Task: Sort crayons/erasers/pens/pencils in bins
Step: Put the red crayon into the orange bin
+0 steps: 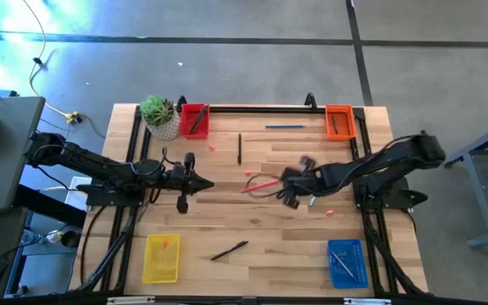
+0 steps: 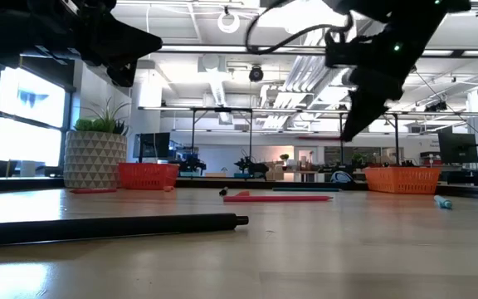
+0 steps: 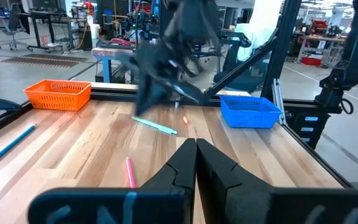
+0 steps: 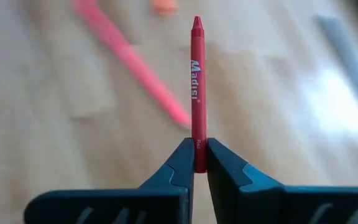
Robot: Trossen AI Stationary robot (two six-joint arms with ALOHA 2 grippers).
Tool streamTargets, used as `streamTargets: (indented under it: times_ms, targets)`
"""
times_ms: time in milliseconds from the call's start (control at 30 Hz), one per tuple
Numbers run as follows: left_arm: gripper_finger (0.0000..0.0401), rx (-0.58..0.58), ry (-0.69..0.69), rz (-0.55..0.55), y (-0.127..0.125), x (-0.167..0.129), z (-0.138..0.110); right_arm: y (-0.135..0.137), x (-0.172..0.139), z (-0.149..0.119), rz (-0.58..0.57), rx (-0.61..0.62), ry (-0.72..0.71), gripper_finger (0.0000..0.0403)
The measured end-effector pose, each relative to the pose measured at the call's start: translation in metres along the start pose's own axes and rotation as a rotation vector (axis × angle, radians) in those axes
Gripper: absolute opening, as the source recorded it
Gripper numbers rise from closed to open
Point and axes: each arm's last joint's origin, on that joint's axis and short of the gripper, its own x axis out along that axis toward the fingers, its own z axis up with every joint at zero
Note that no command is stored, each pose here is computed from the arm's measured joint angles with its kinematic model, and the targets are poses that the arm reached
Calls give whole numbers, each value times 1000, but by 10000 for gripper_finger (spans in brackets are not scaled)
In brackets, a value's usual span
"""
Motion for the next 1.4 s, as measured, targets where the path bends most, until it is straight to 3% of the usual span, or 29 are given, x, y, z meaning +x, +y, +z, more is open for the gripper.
streamTargets:
  times_ms: [200,333,433,633,733,1200,1400]
  targets:
    - [0,0,0,0,0,0,0,-75,-15,-12,-377,234,128,16]
    - [0,-1,0,1,0,0,0,-127,-1,-12,-514,375,235,16]
    - [0,-10,1,1,0,0,0,-164,18,-19,-538,440,298,16]
    - [0,-38,30,5,0,0,-3,-218,48,-44,-420,598,273,16]
    - [0,-41,38,7,0,0,-4,-230,52,-53,-423,622,265,16]
    - [0,-47,43,29,1,0,-4,-232,73,-53,-452,694,282,17]
    - [0,-47,43,28,1,0,-4,-231,84,-56,-487,717,314,46]
